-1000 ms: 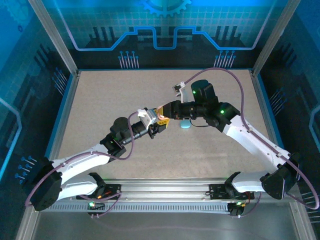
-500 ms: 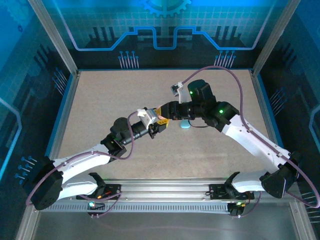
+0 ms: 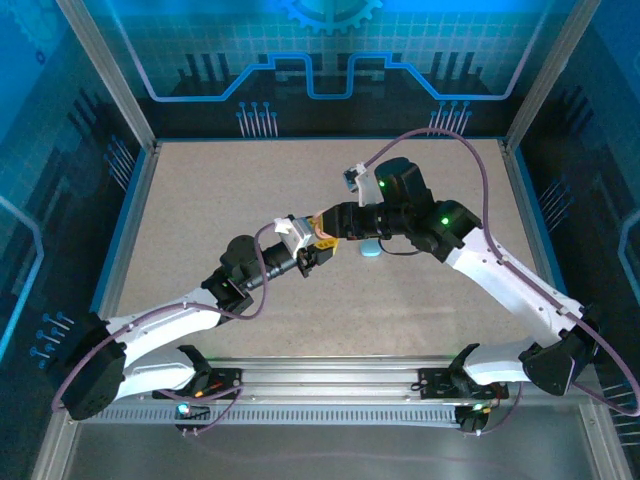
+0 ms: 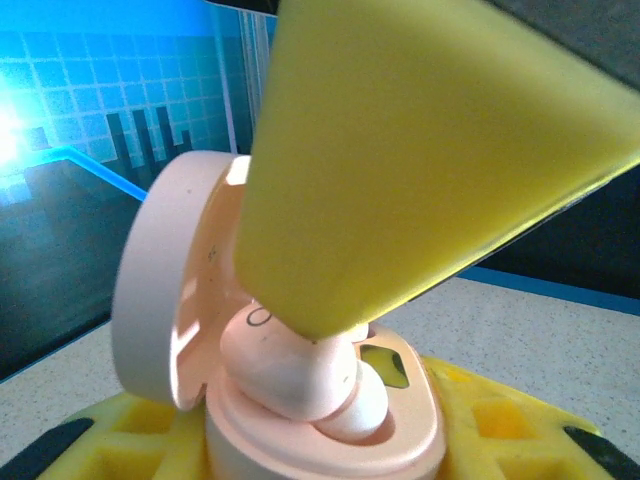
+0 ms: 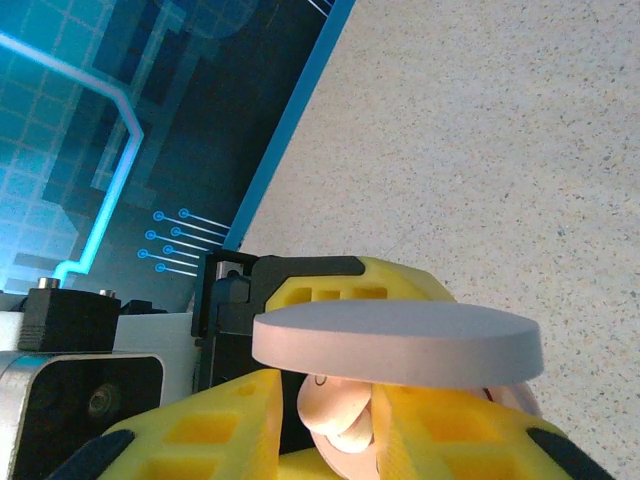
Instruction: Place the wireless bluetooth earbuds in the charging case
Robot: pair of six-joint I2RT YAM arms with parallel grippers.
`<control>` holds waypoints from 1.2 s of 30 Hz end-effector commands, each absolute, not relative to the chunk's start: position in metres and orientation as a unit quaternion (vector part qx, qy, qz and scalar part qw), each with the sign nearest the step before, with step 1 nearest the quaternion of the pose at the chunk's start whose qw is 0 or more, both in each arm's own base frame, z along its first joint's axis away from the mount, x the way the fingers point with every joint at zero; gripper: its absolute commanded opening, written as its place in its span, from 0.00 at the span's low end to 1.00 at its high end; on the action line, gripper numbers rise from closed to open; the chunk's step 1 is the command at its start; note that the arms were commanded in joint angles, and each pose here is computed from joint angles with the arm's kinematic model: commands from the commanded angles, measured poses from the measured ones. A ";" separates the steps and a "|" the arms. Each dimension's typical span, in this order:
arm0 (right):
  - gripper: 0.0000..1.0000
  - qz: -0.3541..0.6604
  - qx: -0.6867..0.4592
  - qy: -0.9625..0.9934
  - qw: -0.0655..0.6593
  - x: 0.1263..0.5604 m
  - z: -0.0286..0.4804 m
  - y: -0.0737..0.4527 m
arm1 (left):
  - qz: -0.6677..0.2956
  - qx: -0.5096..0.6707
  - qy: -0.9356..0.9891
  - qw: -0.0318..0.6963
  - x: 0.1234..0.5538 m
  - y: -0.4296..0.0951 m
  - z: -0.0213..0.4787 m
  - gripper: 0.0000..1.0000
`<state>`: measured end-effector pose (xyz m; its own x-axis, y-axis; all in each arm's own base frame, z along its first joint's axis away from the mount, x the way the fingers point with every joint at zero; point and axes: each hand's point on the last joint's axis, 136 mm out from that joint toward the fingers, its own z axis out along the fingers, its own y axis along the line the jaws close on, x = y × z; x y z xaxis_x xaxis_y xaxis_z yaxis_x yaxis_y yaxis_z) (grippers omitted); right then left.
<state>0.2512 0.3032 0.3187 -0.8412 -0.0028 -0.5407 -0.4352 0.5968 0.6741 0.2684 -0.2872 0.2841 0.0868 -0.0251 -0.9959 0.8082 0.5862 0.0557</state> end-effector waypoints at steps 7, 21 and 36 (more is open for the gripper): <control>0.30 0.426 -0.149 0.864 0.223 0.242 0.318 0.309 | -0.328 0.313 0.572 0.684 0.265 -0.286 0.304 0.33; 0.27 0.427 -0.159 0.868 0.198 0.232 0.323 0.314 | -0.319 0.304 0.578 0.687 0.267 -0.282 0.303 0.33; 0.34 0.401 -0.145 0.878 0.218 0.236 0.325 0.303 | -0.319 0.302 0.577 0.688 0.266 -0.280 0.304 0.33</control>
<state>0.2440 0.3058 0.3165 -0.8685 -0.0691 -0.4908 -0.4194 0.6304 0.6533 0.2705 -0.2851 0.2846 0.0907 -0.0286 -0.9955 0.7947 0.6045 0.0550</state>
